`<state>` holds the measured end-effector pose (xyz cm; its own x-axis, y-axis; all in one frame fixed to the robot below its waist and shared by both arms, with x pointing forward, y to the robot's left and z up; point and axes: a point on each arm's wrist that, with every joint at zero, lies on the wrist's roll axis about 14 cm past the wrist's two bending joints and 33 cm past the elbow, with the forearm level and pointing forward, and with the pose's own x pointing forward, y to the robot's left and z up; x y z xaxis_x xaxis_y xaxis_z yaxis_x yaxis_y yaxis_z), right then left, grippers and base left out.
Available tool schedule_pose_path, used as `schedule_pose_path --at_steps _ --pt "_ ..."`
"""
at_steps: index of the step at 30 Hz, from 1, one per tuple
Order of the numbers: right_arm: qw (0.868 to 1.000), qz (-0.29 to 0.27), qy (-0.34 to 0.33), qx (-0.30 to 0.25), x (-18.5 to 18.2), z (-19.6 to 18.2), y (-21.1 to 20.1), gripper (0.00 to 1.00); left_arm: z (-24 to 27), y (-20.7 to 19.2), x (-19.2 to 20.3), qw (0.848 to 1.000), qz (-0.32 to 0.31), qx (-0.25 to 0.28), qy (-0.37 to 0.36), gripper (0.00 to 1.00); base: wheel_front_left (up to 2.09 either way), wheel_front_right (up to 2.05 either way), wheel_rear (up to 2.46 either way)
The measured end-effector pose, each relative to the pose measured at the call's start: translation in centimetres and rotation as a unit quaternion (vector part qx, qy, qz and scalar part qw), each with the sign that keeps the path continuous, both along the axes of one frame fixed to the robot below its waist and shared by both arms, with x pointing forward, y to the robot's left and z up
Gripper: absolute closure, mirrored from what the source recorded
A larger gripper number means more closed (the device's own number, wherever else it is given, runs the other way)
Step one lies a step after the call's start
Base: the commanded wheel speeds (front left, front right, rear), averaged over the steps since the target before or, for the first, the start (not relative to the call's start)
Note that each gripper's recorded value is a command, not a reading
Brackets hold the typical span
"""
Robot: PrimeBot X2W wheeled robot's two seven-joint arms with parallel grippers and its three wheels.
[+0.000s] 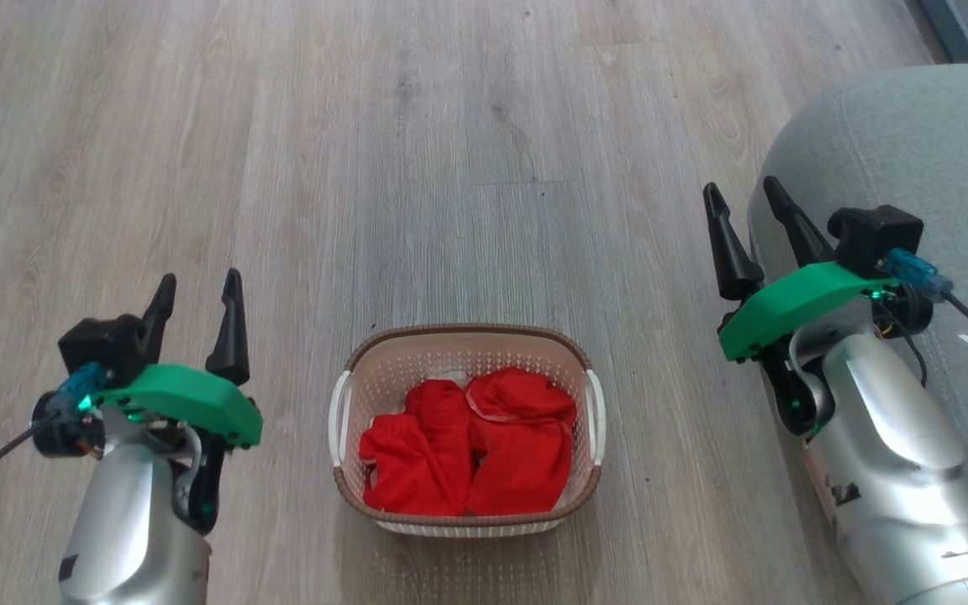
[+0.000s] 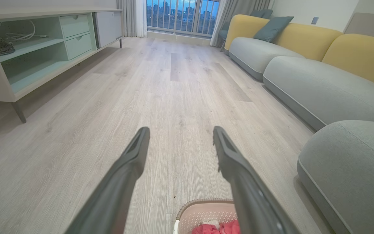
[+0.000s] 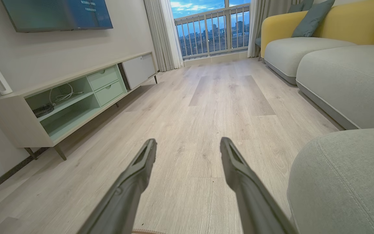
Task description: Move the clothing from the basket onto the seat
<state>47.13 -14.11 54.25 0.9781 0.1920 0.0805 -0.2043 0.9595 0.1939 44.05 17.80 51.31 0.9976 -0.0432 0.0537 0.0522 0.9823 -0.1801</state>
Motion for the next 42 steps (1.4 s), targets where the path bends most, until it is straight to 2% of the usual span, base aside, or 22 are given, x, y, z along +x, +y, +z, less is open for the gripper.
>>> schedule_pose_path --at_steps 12,26,34,42 --pt "1.0 -0.005 -0.004 0.005 0.9 -0.4 0.0 0.0 -2.4 -0.4 0.5 1.0 -0.002 -0.009 0.029 0.0 0.0 0.0 0.0" --pt "1.0 -0.012 -0.021 0.005 7.3 -2.5 -0.3 0.0 -8.8 -5.5 5.8 0.993 -0.073 -0.016 0.094 0.0 0.0 0.0 0.0" --pt "1.0 -0.013 -0.021 -0.002 10.9 -5.3 -0.4 0.0 -15.3 -8.1 7.1 0.981 -0.11 -0.02 0.161 0.0 0.0 0.0 0.0" --pt "1.0 -0.012 -0.021 -0.01 14.1 -8.5 -0.3 0.0 -22.1 -11.9 7.1 0.958 -0.17 -0.016 0.229 0.0 0.0 0.0 0.0"
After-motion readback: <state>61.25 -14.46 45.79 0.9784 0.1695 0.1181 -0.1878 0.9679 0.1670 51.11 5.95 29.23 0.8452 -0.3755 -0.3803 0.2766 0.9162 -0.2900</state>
